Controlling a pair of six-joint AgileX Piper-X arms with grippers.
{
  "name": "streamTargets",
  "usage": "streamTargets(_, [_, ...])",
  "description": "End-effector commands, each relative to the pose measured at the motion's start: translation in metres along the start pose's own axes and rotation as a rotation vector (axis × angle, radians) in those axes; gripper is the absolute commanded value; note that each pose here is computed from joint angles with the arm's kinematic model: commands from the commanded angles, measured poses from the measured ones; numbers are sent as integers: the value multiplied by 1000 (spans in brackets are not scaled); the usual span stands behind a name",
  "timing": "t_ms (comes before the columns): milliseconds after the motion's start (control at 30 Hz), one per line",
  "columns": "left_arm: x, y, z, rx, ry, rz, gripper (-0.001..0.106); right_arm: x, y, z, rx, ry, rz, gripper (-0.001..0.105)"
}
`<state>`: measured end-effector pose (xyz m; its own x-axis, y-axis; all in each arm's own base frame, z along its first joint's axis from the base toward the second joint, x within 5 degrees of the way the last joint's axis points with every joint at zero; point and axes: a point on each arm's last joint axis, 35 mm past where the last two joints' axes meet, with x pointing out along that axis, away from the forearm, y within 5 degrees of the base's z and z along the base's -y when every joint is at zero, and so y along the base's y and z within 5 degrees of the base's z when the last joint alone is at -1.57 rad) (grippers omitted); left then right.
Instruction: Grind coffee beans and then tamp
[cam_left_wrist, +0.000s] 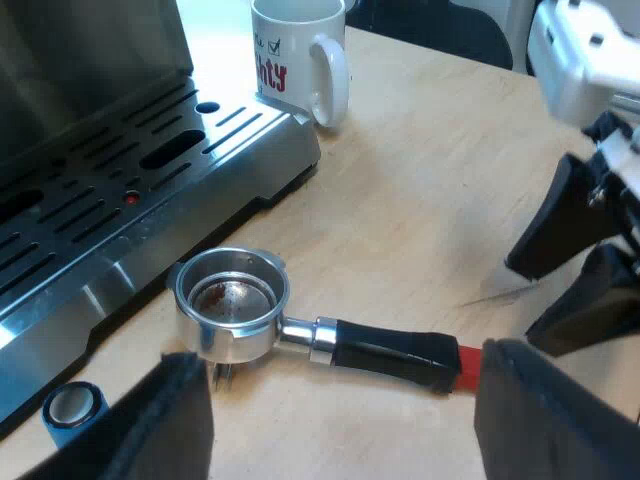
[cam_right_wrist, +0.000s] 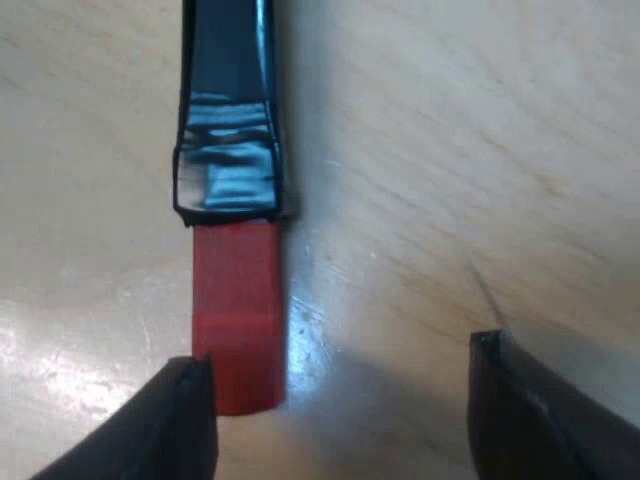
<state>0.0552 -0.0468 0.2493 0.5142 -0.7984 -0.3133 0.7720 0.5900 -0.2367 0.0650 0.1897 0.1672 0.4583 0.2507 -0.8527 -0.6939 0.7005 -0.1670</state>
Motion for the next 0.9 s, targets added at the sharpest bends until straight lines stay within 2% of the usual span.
streamTargets(33, [-1, -1, 2, 12, -20, 1, 59, -16, -4, 11, -64, -27, 9, 56])
streamTargets(267, [-1, -1, 2, 12, -20, 1, 59, -48, -8, 41, -106, -189, -25, 56])
streamTargets(433, [-1, -1, 2, 12, -20, 1, 59, -65, -9, 58, -147, -258, -40, 56])
streamTargets(700, [-1, -1, 2, 12, -20, 1, 59, -84, -7, 79, -147, -345, -14, 56])
streamTargets(800, [-1, 0, 2, 7, -22, 36, 59, -89, -3, 84, -160, -390, 14, 57])
streamTargets(900, [-1, 2, 3, -25, -28, 86, 61, -91, -2, 88, -174, -422, 36, 64])
